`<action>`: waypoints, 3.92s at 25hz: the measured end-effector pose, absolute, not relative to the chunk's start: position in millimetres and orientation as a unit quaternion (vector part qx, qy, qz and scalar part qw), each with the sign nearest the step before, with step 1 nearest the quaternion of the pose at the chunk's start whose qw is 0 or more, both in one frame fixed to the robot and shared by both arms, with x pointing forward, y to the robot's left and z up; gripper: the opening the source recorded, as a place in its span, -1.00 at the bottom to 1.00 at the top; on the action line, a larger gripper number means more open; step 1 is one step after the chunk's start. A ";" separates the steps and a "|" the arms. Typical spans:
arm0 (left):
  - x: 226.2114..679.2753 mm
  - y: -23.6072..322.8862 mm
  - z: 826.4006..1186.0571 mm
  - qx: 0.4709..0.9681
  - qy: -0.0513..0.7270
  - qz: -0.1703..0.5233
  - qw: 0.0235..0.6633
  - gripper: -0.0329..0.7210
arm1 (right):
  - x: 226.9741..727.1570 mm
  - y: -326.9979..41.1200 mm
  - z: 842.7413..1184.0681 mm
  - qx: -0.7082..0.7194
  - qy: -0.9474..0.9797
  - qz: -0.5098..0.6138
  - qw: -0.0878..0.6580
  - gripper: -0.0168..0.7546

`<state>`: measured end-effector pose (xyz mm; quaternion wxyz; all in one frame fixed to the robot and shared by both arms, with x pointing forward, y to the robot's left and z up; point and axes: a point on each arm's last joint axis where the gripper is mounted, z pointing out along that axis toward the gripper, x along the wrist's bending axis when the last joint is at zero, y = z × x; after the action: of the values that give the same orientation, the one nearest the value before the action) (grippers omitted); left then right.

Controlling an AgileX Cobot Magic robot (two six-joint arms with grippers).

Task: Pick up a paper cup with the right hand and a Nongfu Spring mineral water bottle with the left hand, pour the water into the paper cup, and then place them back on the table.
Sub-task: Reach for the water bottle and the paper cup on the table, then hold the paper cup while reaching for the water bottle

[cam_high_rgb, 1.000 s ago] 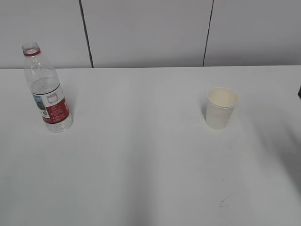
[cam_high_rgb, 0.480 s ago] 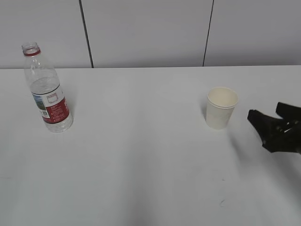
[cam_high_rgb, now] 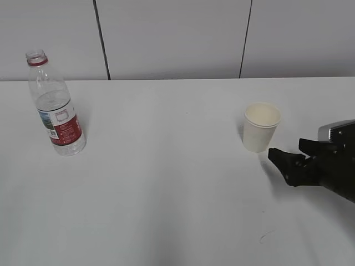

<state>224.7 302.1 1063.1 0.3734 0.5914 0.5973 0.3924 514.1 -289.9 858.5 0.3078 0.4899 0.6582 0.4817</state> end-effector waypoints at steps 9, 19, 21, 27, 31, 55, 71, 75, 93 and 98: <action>224.7 302.1 1063.1 0.591 0.597 0.392 0.373 0.63 | 547.5 -288.7 853.1 0.449 0.668 0.502 0.317 0.73; 224.7 302.1 1063.1 0.591 0.597 0.392 0.373 0.63 | 571.6 -279.9 848.0 0.424 0.670 0.522 0.314 0.73; 224.7 302.1 1063.1 0.591 0.597 0.392 0.373 0.63 | 574.5 -280.1 844.9 0.427 0.669 0.523 0.311 0.73; 224.7 302.1 1063.1 0.591 0.597 0.392 0.373 0.63 | 584.2 -280.2 835.8 0.426 0.669 0.525 0.308 0.73; 224.7 302.1 1063.1 0.591 0.597 0.392 0.373 0.63 | 589.6 -279.4 832.6 0.418 0.673 0.528 0.306 0.73; 224.7 302.1 1063.1 0.591 0.597 0.392 0.373 0.63 | 611.5 -276.5 830.4 0.398 0.671 0.553 0.293 0.48; 224.7 302.1 1063.1 0.591 0.597 0.392 0.373 0.63 | 611.5 -276.5 830.4 0.393 0.674 0.551 0.297 0.45; 224.7 302.1 1063.1 0.591 0.597 0.392 0.373 0.63 | 611.3 -276.2 830.3 0.390 0.675 0.551 0.297 0.45; 316.0 305.2 1110.9 0.567 0.552 0.456 0.407 0.63 | 611.6 -269.7 868.1 0.360 0.669 0.588 0.277 0.45; 369.2 301.1 1102.1 0.582 0.561 0.424 0.409 0.63 | 611.4 -268.8 876.4 0.355 0.666 0.595 0.275 0.45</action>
<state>369.2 301.1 1102.1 0.4086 0.5822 0.5606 0.4240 611.4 -268.8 876.4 0.2752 0.3548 0.6662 0.5955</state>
